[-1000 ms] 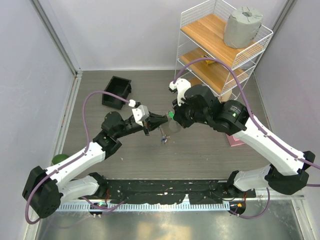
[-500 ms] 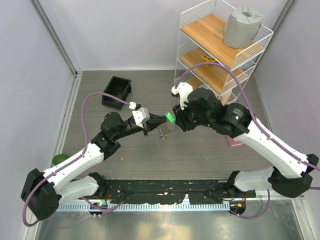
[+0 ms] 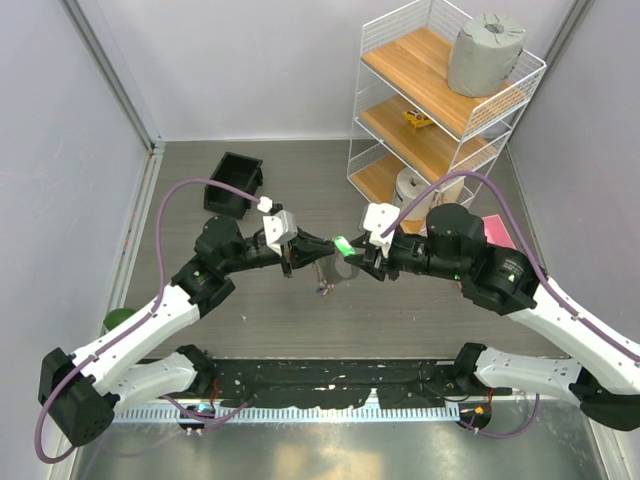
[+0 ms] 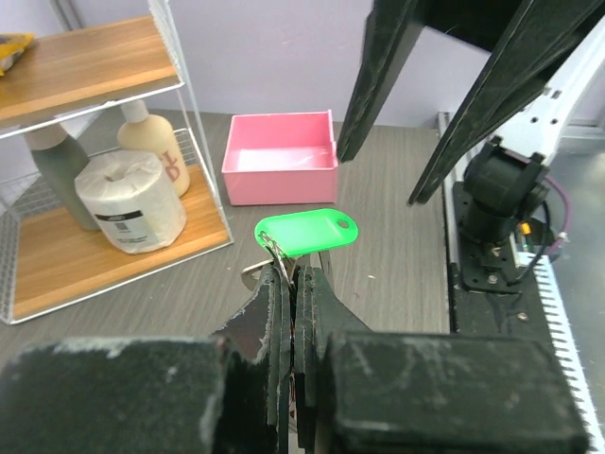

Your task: Remove the keys from the keyring

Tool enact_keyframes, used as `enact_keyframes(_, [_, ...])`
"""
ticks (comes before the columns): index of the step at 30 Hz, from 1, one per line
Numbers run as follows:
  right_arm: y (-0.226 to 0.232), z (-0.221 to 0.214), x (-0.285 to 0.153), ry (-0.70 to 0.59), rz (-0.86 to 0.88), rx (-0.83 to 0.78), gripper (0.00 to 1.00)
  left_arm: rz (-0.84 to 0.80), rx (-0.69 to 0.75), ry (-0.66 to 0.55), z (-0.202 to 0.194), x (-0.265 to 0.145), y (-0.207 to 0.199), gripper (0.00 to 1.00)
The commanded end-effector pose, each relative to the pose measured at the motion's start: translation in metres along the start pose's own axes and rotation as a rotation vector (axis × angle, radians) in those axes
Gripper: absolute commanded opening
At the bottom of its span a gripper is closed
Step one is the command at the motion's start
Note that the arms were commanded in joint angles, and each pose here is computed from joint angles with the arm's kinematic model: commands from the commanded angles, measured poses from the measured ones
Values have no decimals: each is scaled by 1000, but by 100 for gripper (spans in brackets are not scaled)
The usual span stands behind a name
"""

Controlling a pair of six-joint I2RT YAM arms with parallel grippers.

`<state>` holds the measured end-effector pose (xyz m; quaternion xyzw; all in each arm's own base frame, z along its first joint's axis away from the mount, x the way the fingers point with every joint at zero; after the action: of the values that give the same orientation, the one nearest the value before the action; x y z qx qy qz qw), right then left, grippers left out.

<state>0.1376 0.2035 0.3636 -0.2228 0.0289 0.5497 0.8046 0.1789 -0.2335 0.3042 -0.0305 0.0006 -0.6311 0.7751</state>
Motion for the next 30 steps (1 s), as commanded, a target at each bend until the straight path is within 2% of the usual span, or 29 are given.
enact_keyframes(1, [-5, 25, 11, -140, 63, -165, 37, -102, -41, -38, 27, -2, -17, 0])
enact_keyframes(7, [-10, 34, 15, -143, 85, -224, 32, -168, -88, -9, 24, -4, -26, 0])
enact_keyframes(16, [-6, 36, 24, -121, 165, -225, 27, -198, -93, 11, 21, -8, -31, 0])
enact_keyframes(30, [2, 28, 29, -66, 225, -234, 25, -227, -76, 3, 28, -9, -36, 0])
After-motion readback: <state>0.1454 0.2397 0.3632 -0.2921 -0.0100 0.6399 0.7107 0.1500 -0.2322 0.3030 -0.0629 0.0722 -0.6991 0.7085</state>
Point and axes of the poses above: each gripper's point midway between its finger pads, its own x axis out along the fingers, its own y axis along the line the jaws close on, z = x × y, the point moved 7 cm from there along -x, back along the fingers, and after that the axes turned 7 degrees about -x, right-handed, at the moved point
